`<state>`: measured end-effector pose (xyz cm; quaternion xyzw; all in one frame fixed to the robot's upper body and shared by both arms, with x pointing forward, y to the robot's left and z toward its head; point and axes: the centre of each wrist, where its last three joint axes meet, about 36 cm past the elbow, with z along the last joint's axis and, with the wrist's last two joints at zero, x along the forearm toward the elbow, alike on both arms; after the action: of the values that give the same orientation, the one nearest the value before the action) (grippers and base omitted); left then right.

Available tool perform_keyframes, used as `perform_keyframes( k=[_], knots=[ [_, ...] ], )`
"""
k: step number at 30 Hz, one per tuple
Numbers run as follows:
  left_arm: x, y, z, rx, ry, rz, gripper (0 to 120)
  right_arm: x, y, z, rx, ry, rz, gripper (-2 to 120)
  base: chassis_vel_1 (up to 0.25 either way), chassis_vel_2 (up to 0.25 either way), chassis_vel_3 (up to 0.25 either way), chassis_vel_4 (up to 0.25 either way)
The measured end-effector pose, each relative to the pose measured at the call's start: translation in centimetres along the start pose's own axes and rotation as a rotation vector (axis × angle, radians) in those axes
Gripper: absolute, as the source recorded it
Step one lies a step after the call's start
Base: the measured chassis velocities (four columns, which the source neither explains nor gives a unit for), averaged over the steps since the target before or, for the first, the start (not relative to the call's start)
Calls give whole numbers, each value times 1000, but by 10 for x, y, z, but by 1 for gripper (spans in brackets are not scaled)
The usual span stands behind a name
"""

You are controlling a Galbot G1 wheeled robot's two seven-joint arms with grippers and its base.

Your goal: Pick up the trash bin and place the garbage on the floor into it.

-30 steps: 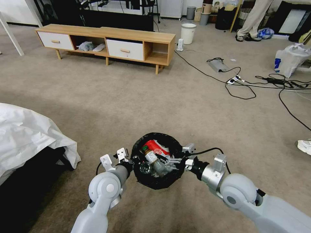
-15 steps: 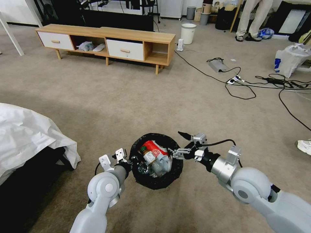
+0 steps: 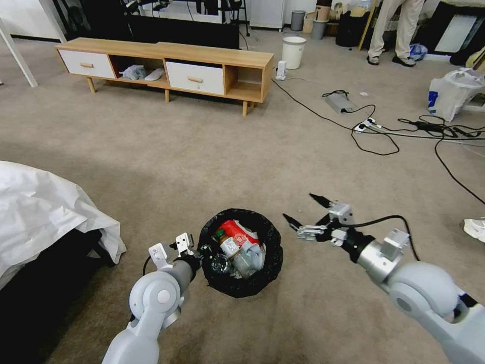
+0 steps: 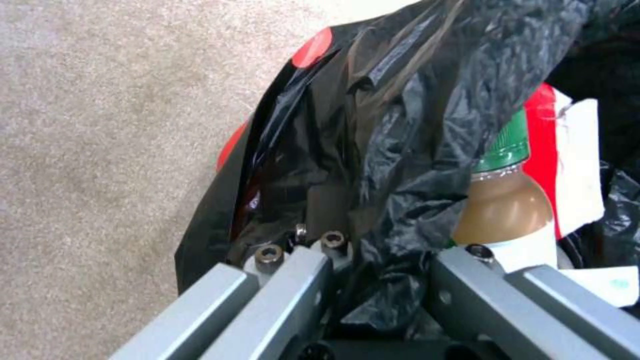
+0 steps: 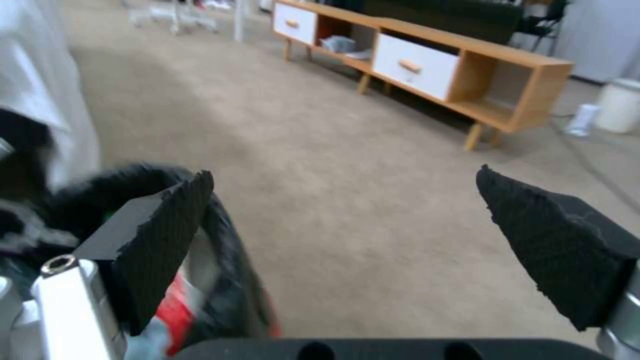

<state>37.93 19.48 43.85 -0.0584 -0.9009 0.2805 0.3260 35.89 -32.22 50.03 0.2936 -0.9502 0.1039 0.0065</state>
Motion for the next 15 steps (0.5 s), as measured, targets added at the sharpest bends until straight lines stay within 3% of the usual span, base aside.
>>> perform_keyframes(
  k=[9, 15],
  knots=[
    [7, -2, 4, -4, 2, 13, 0, 44, 0, 10, 137, -5, 113, 100, 0, 0, 0, 0],
    [9, -5, 5, -4, -1, 28, 0, 71, 7, 27, 302, -8, 174, 100, 0, 0, 0, 0]
  ],
)
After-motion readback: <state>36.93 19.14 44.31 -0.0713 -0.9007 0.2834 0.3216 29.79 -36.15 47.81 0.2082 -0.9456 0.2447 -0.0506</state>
